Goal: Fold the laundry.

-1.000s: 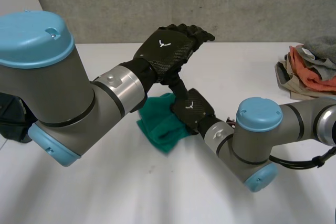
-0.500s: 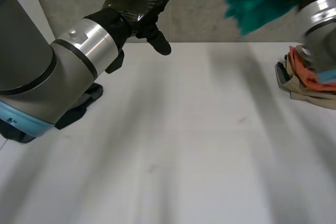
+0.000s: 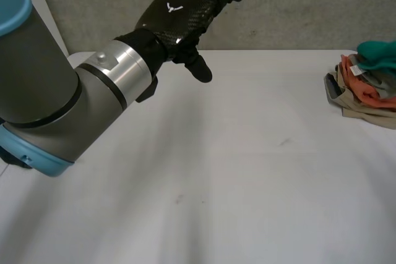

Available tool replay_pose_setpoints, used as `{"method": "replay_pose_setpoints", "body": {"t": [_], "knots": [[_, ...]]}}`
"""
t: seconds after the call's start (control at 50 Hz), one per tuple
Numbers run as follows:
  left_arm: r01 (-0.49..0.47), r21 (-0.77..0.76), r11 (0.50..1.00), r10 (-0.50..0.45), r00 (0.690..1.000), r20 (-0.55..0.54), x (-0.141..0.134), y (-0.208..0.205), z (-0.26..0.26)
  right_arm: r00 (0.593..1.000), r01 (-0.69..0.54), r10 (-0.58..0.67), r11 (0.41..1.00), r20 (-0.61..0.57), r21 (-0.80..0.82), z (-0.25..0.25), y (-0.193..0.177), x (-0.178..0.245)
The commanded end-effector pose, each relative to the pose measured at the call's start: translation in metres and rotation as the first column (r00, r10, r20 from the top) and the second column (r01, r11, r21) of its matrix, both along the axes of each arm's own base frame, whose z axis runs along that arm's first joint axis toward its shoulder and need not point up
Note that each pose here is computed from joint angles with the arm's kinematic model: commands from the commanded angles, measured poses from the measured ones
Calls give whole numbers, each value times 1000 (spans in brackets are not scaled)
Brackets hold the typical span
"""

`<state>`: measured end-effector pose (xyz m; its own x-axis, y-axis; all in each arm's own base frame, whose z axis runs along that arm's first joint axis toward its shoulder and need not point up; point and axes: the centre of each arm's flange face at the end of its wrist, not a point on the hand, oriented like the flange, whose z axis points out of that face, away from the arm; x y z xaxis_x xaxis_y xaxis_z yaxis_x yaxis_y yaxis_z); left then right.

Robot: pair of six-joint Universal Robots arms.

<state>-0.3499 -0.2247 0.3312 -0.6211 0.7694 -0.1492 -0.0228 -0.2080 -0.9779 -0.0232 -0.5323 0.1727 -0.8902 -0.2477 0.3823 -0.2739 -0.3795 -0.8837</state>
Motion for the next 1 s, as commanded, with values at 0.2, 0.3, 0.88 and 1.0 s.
{"method": "replay_pose_setpoints", "body": {"t": [0.2,0.3,0.88,1.0], "knots": [[39,2,999,-39,999,2,-7,17,0,997,75,-75,997,26,3,36,24,-10],[57,-2,998,-57,998,-1,-10,22,2,982,173,-175,984,73,31,56,34,-15],[-115,-168,979,86,981,-172,17,20,89,913,356,-395,894,-103,-273,183,117,89],[-515,-140,846,513,857,-51,101,-56,78,983,19,-59,974,-173,-225,153,163,181]]}}
